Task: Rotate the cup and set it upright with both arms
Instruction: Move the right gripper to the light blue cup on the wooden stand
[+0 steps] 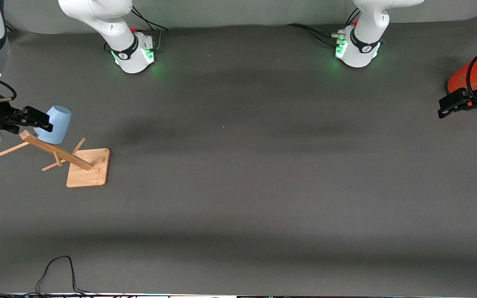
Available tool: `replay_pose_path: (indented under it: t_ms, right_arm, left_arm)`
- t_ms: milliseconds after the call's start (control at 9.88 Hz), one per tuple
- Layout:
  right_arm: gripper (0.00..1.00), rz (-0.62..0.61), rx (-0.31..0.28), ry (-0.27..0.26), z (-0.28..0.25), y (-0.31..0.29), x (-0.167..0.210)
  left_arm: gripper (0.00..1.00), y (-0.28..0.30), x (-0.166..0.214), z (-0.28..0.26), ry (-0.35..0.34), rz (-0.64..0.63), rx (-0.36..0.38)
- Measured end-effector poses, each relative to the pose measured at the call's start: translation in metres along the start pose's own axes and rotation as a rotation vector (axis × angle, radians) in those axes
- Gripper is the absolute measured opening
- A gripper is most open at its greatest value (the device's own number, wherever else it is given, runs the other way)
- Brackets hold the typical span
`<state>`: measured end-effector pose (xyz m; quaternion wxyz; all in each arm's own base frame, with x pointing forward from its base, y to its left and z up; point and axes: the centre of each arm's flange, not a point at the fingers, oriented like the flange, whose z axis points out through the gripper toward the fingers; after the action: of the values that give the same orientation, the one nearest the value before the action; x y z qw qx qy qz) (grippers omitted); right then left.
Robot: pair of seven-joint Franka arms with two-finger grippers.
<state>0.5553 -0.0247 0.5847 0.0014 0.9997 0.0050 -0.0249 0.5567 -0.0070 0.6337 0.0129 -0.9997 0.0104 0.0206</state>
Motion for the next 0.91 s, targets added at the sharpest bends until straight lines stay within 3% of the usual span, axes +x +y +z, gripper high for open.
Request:
replay_pose_path:
  t_ms: [506, 911]
  right_arm:
    - [1.00, 0.104, 0.010, -0.042, -0.003, 0.061, -0.042]
    - [1.00, 0.186, 0.020, -0.048, 0.002, 0.067, -0.078]
  left_arm:
    - [1.00, 0.000, 0.003, 0.006, -0.011, 0.000, 0.000]
    - [1.00, 0.000, 0.007, 0.012, -0.018, 0.001, -0.002]
